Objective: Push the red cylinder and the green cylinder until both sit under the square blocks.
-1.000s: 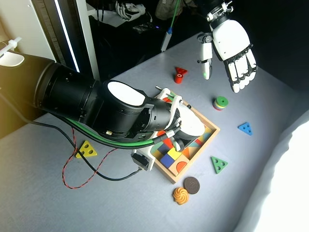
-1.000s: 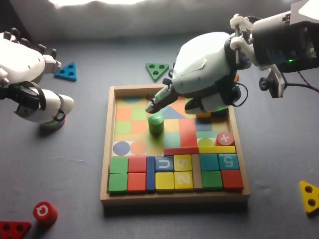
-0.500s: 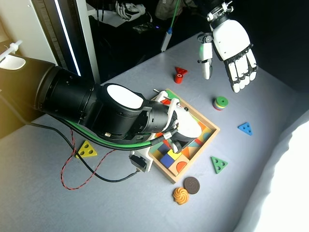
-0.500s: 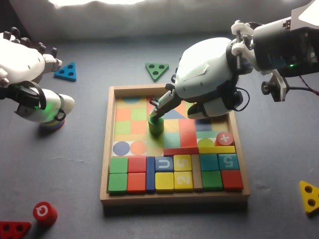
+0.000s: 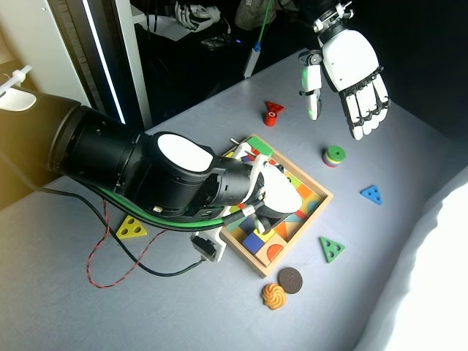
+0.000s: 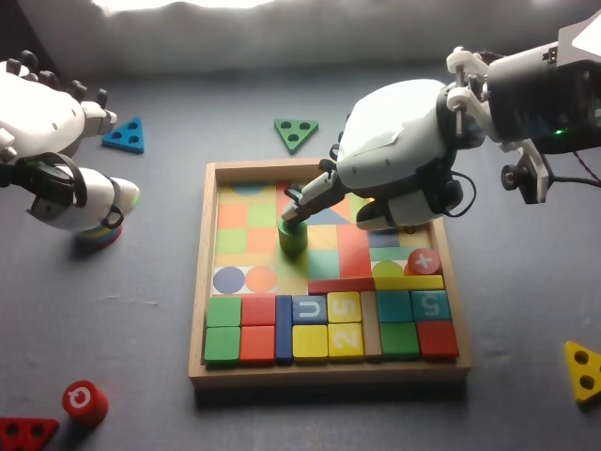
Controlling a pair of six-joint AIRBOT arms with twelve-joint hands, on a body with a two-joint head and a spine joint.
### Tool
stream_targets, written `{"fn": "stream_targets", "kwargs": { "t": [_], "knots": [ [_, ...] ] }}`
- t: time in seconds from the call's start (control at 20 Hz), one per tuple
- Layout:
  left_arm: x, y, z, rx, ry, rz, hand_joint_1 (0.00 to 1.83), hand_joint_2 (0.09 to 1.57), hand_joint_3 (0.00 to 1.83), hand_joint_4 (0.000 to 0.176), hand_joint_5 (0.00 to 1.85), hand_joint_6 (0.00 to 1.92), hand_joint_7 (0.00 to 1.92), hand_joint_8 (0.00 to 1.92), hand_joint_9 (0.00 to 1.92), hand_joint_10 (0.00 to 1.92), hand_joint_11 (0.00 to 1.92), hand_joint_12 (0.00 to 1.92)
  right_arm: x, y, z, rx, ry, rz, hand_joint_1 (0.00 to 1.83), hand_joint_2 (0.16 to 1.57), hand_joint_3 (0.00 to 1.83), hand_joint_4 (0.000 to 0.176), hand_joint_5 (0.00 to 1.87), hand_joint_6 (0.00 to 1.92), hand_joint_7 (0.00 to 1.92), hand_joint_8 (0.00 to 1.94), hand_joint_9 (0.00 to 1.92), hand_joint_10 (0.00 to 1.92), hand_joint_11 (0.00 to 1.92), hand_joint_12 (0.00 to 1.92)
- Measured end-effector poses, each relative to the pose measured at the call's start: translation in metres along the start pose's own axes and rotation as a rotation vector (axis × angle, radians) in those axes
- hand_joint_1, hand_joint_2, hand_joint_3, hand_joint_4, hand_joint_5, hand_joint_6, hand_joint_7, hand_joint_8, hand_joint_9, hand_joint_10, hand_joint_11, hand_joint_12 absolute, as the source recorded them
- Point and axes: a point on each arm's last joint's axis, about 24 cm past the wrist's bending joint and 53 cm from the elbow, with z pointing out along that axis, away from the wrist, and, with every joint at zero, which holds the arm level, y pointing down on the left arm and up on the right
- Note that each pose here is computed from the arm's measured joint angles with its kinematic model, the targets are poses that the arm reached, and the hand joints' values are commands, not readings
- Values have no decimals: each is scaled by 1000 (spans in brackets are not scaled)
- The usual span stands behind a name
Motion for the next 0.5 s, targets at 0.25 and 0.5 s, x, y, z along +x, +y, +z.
{"fn": "stream_targets", "kwargs": {
  "t": [0.25,0.5],
  "knots": [
    [0,0,0,0,0,0,40,1351,0,0,205,5,262,4,239,4,0,502,6,-6,-5,7,9,15,593,1571,92,0,313,6,1669,1941,1823,1921,1917,1921],
    [0,0,0,0,-1,0,49,1351,0,0,208,1,257,4,230,2,0,491,11,-7,-12,11,28,20,611,1571,83,0,313,11,1669,1941,1829,1921,1921,1921]
  ]
}}
